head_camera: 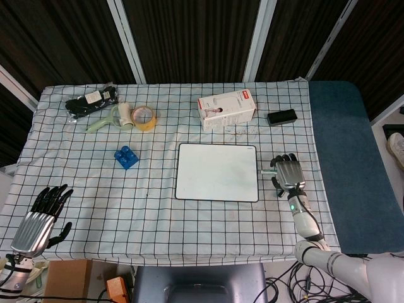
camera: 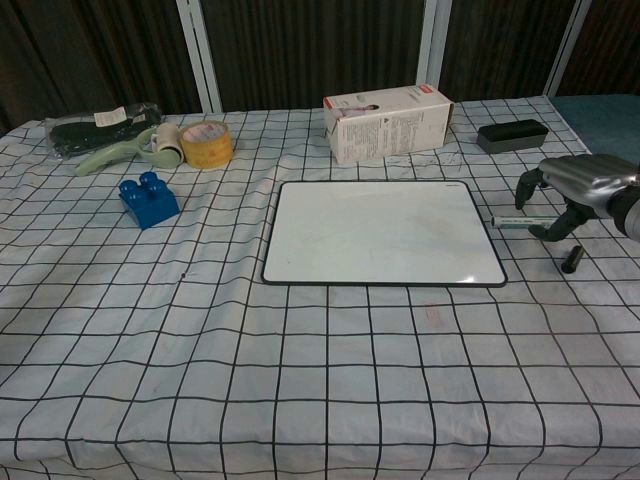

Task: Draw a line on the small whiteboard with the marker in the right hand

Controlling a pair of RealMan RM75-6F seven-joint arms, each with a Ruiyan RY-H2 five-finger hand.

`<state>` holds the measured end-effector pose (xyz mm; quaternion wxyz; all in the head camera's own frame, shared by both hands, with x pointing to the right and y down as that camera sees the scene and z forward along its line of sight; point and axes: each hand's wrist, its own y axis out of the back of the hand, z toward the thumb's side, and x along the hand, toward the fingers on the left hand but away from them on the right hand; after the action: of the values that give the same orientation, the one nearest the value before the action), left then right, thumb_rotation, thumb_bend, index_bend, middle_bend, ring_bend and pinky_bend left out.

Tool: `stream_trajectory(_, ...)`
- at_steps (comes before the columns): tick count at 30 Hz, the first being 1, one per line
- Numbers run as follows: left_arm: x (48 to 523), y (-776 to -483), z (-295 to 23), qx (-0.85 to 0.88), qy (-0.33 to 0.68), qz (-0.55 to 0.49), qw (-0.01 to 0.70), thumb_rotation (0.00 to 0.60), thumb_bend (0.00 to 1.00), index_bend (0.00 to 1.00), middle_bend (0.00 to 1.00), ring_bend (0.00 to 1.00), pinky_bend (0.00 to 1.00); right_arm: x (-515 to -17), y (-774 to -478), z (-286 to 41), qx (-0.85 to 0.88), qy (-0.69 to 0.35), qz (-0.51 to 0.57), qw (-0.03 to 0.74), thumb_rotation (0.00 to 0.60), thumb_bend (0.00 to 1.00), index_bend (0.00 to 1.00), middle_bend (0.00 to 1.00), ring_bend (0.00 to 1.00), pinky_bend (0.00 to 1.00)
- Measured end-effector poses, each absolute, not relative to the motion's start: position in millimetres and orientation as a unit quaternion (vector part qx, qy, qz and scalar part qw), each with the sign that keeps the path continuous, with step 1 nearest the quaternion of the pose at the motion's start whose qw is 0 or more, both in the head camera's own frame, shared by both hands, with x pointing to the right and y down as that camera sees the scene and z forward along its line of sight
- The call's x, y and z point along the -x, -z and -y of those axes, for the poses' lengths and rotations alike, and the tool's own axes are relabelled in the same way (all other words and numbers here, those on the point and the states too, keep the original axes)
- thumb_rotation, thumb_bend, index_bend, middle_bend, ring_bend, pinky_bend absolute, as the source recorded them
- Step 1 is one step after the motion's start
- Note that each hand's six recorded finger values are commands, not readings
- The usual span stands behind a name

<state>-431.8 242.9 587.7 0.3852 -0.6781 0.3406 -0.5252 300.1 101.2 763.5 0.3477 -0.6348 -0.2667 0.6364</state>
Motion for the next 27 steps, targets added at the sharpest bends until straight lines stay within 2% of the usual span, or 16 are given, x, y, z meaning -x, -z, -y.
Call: stream_trajectory(27, 432.4, -587.4, -242.8, 0.680, 0.528, -0.338, 0.379, 0.600, 0.41, 0.00, 0.00, 0.00, 0.02, -281.1, -774.0, -101.8, 0.625, -0.643, 0.249, 0.366, 0.600, 0.34, 0.47, 0.30, 0.22, 0.19)
